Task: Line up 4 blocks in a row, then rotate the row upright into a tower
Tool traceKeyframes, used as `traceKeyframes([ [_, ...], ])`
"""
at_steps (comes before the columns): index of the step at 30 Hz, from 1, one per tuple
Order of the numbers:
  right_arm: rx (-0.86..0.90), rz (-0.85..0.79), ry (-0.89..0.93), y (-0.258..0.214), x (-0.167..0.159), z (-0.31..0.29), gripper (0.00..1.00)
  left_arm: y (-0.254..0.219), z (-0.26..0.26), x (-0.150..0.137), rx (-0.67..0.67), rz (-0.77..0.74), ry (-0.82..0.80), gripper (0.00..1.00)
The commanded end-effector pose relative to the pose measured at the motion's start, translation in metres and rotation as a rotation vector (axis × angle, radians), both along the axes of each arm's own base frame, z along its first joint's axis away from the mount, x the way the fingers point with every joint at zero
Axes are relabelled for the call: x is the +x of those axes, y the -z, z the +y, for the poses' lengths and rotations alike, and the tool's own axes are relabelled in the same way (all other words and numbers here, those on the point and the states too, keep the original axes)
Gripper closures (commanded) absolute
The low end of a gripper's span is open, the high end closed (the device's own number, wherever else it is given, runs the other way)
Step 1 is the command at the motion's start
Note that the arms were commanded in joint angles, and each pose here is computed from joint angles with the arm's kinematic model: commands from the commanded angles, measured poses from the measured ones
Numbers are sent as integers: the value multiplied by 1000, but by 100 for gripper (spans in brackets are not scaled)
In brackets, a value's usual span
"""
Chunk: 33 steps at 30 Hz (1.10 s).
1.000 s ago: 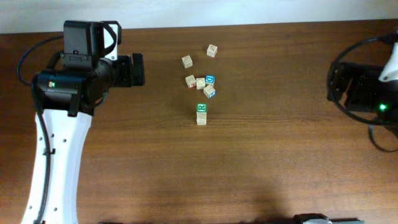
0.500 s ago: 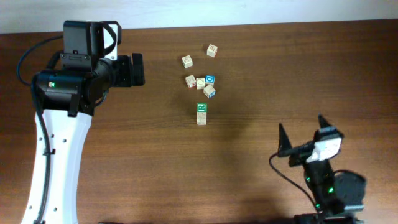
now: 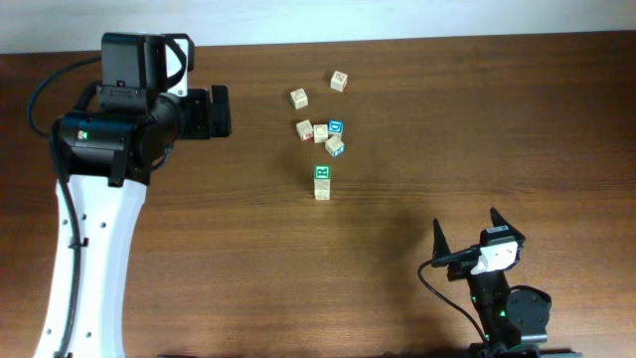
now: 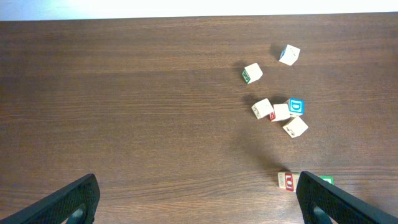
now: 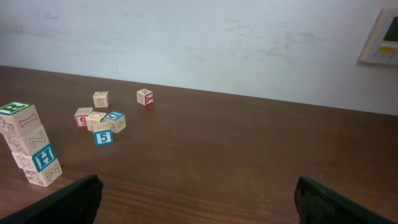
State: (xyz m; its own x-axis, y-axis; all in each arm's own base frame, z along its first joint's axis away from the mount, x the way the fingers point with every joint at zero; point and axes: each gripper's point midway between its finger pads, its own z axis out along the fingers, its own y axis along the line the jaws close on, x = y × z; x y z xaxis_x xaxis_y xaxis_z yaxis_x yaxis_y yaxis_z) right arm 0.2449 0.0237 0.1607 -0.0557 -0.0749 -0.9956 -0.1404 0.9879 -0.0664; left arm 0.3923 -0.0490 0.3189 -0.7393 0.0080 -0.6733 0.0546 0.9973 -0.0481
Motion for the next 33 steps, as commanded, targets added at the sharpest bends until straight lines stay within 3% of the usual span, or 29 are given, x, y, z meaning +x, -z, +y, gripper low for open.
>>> traceKeyframes([
  [1,4,3,4,2,0,0,2,-6,1,1,11,-17,4,1],
  [17,3,2,5,2,0,0,2,-8,6,0,25,-33,-10,1],
  [23,3,2,5,2,0,0,2,-58,14,-31,63,-520,23,1],
  [28,4,3,4,2,0,0,2,5,41,-90,40,-732,-14,1],
  [33,4,3,5,2,0,0,2,66,44,-128,181,-795,32,1],
])
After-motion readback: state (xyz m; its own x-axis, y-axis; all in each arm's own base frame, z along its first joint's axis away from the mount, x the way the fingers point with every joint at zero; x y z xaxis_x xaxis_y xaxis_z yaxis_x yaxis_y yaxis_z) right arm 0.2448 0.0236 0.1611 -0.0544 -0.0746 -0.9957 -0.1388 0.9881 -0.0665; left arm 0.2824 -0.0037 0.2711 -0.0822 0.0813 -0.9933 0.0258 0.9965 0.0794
